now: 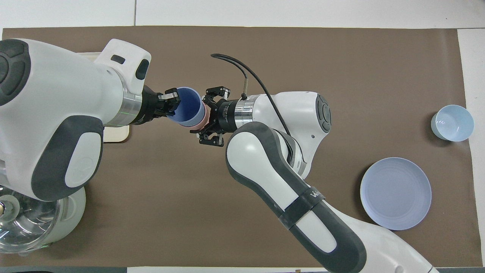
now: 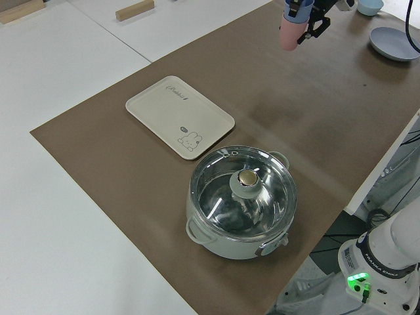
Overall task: Place cup on tray
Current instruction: 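Grasp the blue cup with the left gripper while the right gripper holds, then lower the blue cup onto the tray while the right gripper returns pink cup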
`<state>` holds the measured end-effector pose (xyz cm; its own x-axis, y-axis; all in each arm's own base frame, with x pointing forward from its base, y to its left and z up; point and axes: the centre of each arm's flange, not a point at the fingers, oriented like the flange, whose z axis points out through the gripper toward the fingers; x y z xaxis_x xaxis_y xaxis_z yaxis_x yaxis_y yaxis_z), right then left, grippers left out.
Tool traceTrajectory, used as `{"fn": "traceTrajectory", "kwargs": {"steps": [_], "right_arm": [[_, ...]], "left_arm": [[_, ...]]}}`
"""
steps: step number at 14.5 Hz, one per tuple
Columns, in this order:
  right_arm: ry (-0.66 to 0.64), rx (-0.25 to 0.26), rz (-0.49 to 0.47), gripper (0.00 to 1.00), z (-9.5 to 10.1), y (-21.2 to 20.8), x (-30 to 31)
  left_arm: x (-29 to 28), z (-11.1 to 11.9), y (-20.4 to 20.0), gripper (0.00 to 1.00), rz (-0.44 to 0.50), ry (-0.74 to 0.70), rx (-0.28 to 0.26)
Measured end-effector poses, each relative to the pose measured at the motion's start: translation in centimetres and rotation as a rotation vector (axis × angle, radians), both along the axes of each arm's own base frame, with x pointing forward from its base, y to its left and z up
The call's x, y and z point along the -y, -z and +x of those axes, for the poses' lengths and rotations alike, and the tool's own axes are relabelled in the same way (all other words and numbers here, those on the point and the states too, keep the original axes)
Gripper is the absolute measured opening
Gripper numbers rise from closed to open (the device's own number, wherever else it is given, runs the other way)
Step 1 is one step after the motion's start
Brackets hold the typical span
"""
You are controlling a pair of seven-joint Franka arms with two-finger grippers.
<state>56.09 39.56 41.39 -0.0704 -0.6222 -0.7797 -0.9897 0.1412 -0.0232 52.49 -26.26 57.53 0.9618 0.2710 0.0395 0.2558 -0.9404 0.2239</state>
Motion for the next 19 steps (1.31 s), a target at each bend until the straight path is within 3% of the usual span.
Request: {"fn": "traceTrajectory", "kwargs": {"steps": [3,9,12,15,19], "right_arm": [[-0.002,0.002,0.003,0.78,-0.1,-0.2,-0.1],[0.0,-0.005,-0.003,0.78,-0.2,0.2,0.1],[0.027,-0.014,-0.004,0.78,1.3,0.5,2.5],[-0.005,-0.03,0.005,0.78,3.5,1.0,7.2],[-0.074,-0.035,0.061,0.78,6.9,0.9,19.2]], "left_arm": [[-0.1,-0.2,-0.8,0.05,0.002,-0.006,-0.009],[-1.5,-1.6,-6.1,0.05,-0.023,-0.024,0.018],[-2.7,-2.3,-8.6,0.05,-0.029,-0.034,0.016],[-6.6,-0.7,-8.3,0.05,-0.021,-0.077,0.014],[-16.3,3.0,-5.9,0.05,0.004,-0.113,0.019]]}}
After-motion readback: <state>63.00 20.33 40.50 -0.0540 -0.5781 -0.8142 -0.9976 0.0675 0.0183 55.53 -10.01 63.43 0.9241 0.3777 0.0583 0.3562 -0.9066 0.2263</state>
